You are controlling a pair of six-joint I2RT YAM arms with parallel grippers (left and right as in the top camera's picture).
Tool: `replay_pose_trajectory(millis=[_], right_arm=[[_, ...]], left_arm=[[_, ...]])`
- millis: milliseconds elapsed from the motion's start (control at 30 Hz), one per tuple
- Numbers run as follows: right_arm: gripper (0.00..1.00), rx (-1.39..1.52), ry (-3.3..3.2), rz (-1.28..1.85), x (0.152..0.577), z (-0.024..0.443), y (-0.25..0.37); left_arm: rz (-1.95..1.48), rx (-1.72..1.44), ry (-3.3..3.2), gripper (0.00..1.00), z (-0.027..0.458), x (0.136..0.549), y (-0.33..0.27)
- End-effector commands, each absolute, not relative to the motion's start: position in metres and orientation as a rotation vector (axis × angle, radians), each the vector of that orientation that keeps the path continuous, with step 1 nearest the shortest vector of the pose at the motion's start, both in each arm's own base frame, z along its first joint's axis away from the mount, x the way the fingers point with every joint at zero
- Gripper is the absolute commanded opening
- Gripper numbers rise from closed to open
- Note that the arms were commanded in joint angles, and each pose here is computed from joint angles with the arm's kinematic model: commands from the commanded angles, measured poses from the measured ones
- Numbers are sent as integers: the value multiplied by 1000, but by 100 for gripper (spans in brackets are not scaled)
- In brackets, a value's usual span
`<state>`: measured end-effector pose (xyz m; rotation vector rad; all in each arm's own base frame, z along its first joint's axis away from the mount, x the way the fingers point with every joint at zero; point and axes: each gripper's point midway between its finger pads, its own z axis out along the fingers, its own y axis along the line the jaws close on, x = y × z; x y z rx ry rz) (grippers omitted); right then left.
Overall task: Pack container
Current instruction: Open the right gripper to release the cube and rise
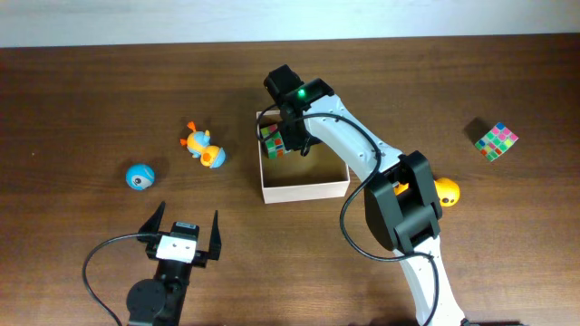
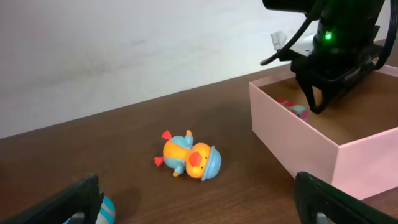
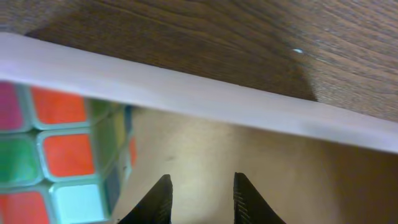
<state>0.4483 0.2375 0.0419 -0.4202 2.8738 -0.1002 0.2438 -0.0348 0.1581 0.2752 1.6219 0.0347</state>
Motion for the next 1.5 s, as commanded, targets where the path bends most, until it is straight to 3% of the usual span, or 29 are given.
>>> replay_pose_trajectory(millis=[0,1000,1467], right_arm=[[27,-456,2886,-42,444,41,243],[27,-518,2908,143,435,41,264],[28,-421,2920,-1,449,46,221]], left_arm=[[51,285,1625,99,156,244,-33],[51,285,1625,99,156,244,-33],[51,284,1625,99,156,244,-33]])
